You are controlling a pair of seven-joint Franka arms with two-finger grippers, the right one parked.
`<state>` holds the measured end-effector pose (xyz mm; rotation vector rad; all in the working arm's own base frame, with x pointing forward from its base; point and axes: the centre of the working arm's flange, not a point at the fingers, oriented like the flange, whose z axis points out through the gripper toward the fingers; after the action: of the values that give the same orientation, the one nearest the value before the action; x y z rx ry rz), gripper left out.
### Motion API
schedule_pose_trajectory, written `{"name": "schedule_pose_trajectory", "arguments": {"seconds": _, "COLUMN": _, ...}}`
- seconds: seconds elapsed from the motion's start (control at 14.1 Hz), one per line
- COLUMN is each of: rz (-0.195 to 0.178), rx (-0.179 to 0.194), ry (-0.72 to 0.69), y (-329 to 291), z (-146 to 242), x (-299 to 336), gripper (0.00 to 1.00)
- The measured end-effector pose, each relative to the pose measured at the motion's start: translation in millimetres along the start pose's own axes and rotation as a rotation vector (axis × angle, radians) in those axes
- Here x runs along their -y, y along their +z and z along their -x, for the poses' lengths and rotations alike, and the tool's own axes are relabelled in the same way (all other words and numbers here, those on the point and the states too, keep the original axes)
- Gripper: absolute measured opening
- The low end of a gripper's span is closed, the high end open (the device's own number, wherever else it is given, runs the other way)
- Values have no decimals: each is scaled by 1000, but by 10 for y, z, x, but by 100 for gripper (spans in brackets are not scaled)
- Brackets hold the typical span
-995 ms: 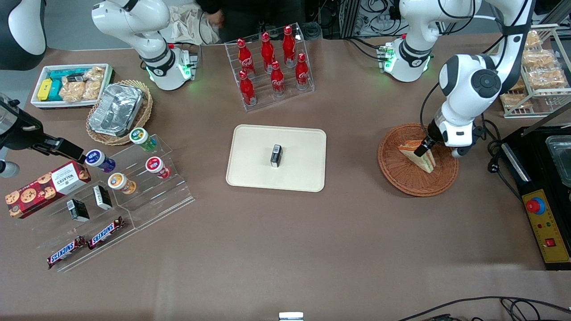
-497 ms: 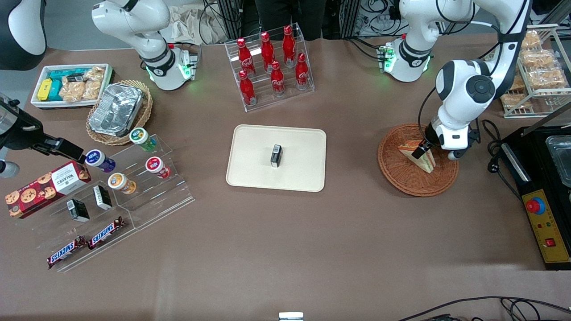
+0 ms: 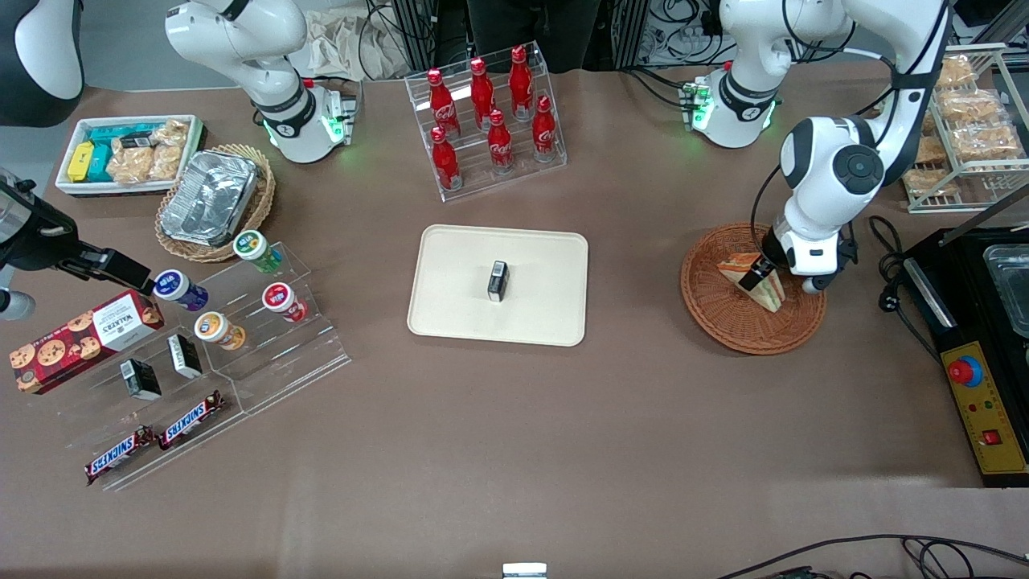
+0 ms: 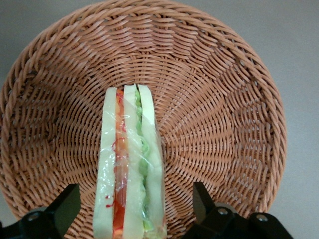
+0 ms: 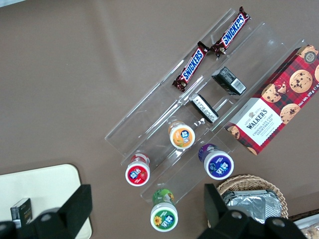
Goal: Place sandwich from basket to tray
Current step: 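Close the left gripper on the sandwich, then lift the sandwich out of the basket with the left gripper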
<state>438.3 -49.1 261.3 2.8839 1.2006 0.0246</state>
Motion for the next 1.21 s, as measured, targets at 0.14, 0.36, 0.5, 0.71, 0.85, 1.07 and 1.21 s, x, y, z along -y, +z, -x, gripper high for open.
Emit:
{"name": "schedule_pose_trajectory", "arguments": {"seconds": 0.14, "rz": 3, "rx": -3, "ry": 0, "y": 51, "z": 15, "x": 22, "gripper": 96}}
{"name": "schedule_pose_trajectory", "arguments": {"seconds": 0.36, "rz": 2, "rx": -2, "ry": -1, "y": 73, "z": 23, "x": 38, "gripper": 78}}
{"name": "schedule_pose_trajectory", "arguments": {"seconds": 0.5, "rz": 3, "rx": -3, "ry": -1, "y": 72, "z": 22, "x": 36, "gripper": 59}}
{"name": "schedule_pose_trajectory", "arguments": {"seconds": 0.71, "rz": 10, "rx": -9, "ry": 6, "y": 54, "z": 12, "x": 26, "gripper": 35}}
{"name": "schedule_pose_trajectory", "arguments": {"seconds": 0.85, "rz": 23, "rx": -19, "ry": 12, "y": -42, "z": -12, "x": -1, "gripper": 32}}
{"name": "schedule_pose_trajectory", "arguments": {"seconds": 1.07, "rz": 0, "rx": 2, "ry": 60, "y": -514, "z": -77, "x": -100, "gripper": 28}}
{"name": "schedule_pose_trajectory", "arguments": {"seconds": 1.21, "rz": -16, "rx": 19, "ry": 136, "y": -1054, "z": -136, "x": -195, "gripper": 20}}
